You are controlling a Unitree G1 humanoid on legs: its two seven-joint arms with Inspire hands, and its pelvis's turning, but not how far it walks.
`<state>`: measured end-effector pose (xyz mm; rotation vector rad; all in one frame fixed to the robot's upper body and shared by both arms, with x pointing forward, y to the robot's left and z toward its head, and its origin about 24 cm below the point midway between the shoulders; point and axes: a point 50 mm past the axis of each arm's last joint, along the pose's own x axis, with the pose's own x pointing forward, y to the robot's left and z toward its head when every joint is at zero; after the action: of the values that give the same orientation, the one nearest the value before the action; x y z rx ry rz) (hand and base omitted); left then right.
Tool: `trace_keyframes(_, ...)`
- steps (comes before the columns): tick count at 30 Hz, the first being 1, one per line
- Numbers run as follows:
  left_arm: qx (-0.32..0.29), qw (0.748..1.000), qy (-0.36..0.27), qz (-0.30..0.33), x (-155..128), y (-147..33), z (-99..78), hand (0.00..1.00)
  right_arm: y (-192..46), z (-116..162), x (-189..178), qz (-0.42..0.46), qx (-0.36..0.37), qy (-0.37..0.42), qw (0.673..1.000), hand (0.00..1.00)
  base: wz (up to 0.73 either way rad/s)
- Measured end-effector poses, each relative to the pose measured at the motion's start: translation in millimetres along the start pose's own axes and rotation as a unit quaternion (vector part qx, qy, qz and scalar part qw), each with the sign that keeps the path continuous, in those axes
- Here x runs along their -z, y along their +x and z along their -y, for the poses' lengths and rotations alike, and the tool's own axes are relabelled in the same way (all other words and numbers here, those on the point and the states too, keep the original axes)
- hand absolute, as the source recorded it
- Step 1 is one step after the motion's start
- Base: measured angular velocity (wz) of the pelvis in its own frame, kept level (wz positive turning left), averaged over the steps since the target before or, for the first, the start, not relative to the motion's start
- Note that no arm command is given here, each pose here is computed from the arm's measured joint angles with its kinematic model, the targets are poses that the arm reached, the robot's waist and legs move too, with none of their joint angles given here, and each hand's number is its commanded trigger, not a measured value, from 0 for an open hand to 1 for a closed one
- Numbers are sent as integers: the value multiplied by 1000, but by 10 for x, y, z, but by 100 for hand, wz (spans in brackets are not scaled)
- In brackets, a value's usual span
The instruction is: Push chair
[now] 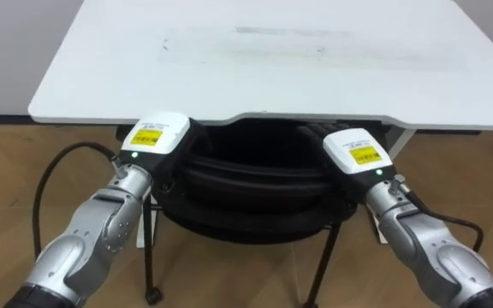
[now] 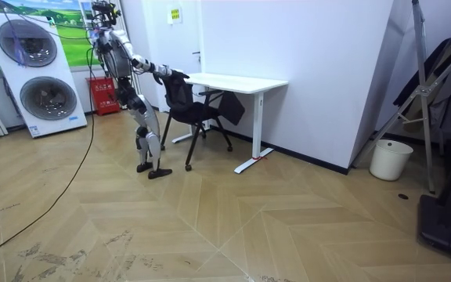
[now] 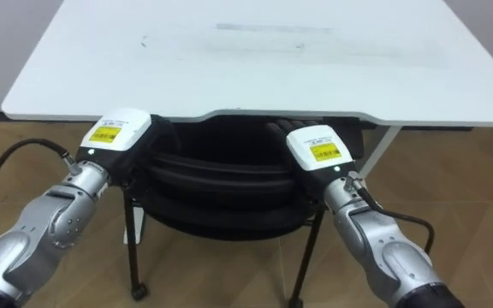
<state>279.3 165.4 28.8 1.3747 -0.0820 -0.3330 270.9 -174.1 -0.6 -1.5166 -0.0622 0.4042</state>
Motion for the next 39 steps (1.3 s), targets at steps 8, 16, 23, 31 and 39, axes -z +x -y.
trace_keyframes(8, -17, 1000, -1, 7, -18, 4, -36, 0, 6, 56, -7, 21, -5, 1, 1000, 0, 0)
trace_keyframes(16, -54, 996, 58, 39, 94, -80, -413, 0, -120, 576, 194, 69, 58, -74, 993, 0, -3)
trace_keyframes(23, -62, 983, 148, 89, 213, -205, -699, 0, -316, 858, 383, 105, 73, -154, 980, 0, 0)
trace_keyframes(31, -327, 926, 178, 56, 508, -608, -1769, 0, -1018, 1957, 1049, -36, 363, -183, 913, 0, 1)
trace_keyframes(39, -549, 805, 193, -114, 1085, -1590, -2211, 0, -1886, 2393, 1485, -185, 603, -151, 761, 0, -7)
